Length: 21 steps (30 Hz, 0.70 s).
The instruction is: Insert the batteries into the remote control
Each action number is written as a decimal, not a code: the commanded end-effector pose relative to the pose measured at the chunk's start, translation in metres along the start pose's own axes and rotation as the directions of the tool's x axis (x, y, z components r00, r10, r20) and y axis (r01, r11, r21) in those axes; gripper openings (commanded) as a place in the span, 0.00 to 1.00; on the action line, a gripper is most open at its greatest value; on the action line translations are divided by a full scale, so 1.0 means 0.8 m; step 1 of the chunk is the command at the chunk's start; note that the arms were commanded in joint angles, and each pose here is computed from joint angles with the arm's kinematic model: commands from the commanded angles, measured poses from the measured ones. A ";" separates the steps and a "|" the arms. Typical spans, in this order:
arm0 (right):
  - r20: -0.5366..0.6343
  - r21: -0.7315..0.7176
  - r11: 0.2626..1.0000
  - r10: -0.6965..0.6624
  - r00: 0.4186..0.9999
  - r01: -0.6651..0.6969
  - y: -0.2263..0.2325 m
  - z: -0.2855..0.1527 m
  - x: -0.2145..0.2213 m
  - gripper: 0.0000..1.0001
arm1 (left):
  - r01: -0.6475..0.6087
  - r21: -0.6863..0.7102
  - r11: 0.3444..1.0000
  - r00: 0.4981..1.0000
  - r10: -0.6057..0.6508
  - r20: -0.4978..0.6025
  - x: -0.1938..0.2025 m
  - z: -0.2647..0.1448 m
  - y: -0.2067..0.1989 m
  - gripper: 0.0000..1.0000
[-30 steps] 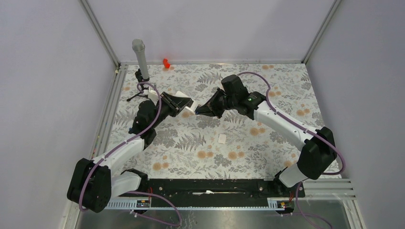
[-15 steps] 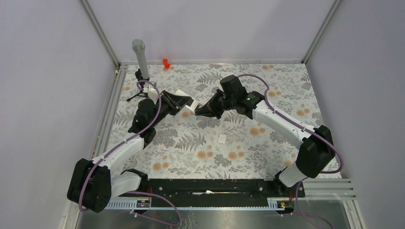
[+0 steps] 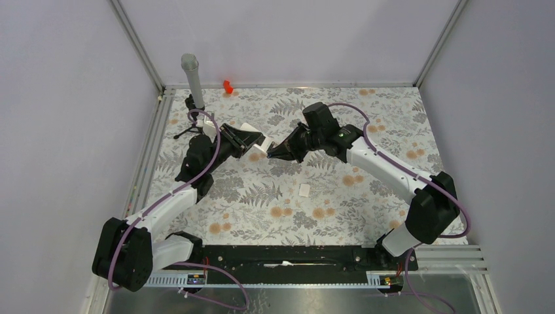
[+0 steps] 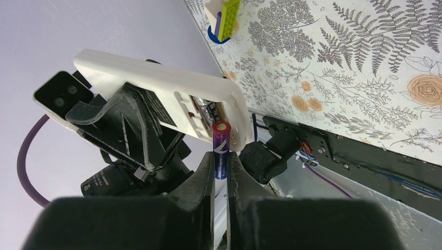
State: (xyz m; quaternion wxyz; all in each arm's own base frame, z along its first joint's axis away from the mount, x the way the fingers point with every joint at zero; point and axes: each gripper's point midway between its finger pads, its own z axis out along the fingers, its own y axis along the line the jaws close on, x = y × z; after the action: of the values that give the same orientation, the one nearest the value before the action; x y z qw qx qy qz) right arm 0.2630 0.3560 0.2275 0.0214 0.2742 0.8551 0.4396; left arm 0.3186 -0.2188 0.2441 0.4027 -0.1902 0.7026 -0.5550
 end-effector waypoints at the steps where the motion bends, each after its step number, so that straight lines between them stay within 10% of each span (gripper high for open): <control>1: 0.029 -0.009 0.999 0.035 0.999 -0.035 0.003 -0.011 -0.012 0.11 | -0.027 0.119 0.992 1.000 0.026 0.006 -0.015 0.000 -0.057 0.00; 21: -0.008 -0.077 0.997 0.009 1.000 -0.010 0.022 -0.026 -0.009 0.39 | -0.015 0.086 0.996 0.999 0.017 -0.029 -0.017 0.008 -0.064 0.00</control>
State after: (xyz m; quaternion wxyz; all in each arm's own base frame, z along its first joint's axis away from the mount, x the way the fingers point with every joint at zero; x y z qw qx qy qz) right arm 0.2787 0.3492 0.2352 0.0318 0.2874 0.8426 0.4544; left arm 0.3176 -0.2251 0.2473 0.3683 -0.1889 0.7260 -0.5492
